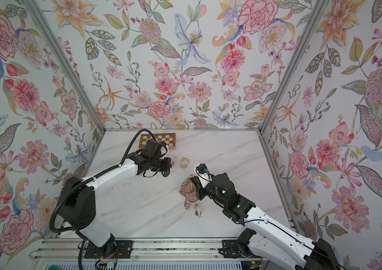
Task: Wipe the watch dial
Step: Pick up the watch at the center of the board.
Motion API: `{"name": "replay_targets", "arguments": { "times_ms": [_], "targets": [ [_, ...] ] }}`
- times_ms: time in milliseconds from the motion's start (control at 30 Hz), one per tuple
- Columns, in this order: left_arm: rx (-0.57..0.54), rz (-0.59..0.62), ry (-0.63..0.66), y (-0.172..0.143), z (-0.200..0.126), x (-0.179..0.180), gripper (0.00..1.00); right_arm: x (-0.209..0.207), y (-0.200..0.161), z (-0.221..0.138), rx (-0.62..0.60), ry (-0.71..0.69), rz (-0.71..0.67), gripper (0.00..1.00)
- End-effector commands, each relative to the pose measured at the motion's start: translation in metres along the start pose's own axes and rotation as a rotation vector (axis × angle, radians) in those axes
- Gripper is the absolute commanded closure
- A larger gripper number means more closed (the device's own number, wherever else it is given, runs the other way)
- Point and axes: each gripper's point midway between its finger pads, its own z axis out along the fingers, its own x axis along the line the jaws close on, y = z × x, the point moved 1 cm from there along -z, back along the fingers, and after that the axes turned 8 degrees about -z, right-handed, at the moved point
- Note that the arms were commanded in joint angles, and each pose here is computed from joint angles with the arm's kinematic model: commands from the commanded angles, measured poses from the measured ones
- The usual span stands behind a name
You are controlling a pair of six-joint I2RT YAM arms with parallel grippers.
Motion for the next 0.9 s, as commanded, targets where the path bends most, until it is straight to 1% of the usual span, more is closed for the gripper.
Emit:
{"name": "replay_targets", "arguments": {
  "times_ms": [0,100,133,233,367,500,567,667,867],
  "targets": [
    [-0.246,-0.086,-0.334,0.04,-0.051,-0.048,1.0,0.003,0.041,-0.002,-0.1,0.023,-0.05,1.0],
    [-0.376,-0.146,-0.572,0.05,-0.096,-0.07,1.0,0.005,0.053,0.0,-0.113,0.04,-0.046,1.0],
    [-0.387,-0.149,-0.617,0.05,-0.105,-0.076,1.0,0.006,0.056,0.001,-0.118,0.05,-0.043,1.0],
    [-0.377,-0.135,-0.708,0.047,-0.121,-0.09,1.0,0.013,0.072,0.003,-0.153,0.095,-0.013,1.0],
    [-0.364,-0.081,-0.847,0.035,-0.14,-0.106,1.0,0.027,0.088,0.008,-0.193,0.191,0.035,1.0],
    [-0.378,-0.037,-0.894,0.027,-0.151,-0.111,1.0,0.039,0.096,0.014,-0.198,0.247,0.066,1.0],
    [-0.379,-0.012,-0.897,0.024,-0.152,-0.114,1.0,0.043,0.097,0.015,-0.198,0.259,0.067,1.0],
    [-0.371,0.029,-0.88,0.02,-0.15,-0.116,1.0,0.047,0.1,0.016,-0.201,0.274,0.074,1.0],
    [-0.355,0.129,-0.892,0.009,-0.149,-0.128,1.0,0.05,0.106,0.018,-0.21,0.291,0.109,1.0]
  ]
}}
